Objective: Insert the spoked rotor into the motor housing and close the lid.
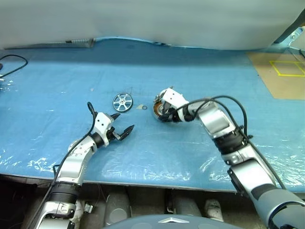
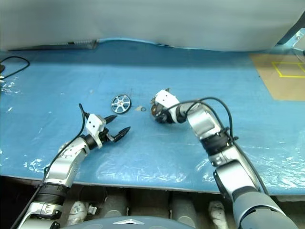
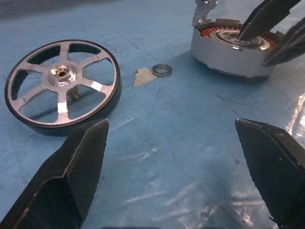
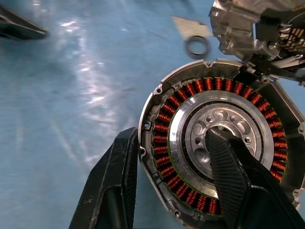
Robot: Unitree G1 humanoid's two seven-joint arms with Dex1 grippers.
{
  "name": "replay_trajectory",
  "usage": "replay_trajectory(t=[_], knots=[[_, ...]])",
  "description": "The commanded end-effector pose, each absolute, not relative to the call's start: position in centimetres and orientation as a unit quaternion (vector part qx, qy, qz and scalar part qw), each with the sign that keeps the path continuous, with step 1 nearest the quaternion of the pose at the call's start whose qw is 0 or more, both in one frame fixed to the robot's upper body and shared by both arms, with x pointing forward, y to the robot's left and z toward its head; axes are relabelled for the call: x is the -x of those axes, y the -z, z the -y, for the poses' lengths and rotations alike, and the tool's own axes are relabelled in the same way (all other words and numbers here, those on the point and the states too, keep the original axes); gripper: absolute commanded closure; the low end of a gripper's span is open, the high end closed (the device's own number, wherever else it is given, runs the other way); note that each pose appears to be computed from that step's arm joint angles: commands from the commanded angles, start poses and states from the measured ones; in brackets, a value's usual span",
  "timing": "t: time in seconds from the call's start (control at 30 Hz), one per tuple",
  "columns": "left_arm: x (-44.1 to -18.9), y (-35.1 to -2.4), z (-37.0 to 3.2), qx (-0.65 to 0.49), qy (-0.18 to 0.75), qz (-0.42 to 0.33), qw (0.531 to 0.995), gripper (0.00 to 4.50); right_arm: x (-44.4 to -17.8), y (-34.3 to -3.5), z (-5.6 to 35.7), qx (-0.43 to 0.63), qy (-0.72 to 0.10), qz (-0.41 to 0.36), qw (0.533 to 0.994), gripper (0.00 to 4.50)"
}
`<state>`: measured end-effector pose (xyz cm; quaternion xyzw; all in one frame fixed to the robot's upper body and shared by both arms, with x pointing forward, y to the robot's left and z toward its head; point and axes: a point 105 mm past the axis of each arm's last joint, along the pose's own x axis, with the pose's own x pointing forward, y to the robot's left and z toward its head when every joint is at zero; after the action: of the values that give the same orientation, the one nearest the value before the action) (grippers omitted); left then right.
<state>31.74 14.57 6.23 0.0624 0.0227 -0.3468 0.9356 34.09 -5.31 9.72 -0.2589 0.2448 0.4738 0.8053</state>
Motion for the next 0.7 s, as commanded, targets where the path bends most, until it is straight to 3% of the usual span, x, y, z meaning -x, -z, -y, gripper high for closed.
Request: replay_trajectory(t=[0.03,0.17,0.33,0.37,0.57,0.7], knots=[[-31.7,-7.5,-14.3,-0.066,0.354,0.005,0.933,0.00,-30.9,-6.6,3.9,0.222,-0.502,-0.306,0.778,2.67],[-31.7,-7.6,-14.3,-0.066,0.354,0.006,0.933,0.00,-29.7,-6.6,3.1,0.202,-0.498,-0.307,0.785,2.67],[-31.7,-7.6,-14.3,-0.067,0.356,0.005,0.932,0.00,-30.1,-7.7,2.5,0.187,-0.486,-0.279,0.807,2.67],[-31.7,-7.6,-14.3,-0.067,0.356,0.005,0.932,0.00,-30.3,-8.2,2.4,0.183,-0.482,-0.273,0.812,1.96],[-31.8,-7.6,-14.2,-0.066,0.358,0.005,0.931,0.00,-30.8,-11.2,2.3,0.164,-0.463,-0.252,0.834,0.02],[-31.8,-7.6,-14.2,-0.066,0.361,0.005,0.930,0.00,-30.0,-12.7,2.6,0.153,-0.471,-0.251,0.832,0.02]])
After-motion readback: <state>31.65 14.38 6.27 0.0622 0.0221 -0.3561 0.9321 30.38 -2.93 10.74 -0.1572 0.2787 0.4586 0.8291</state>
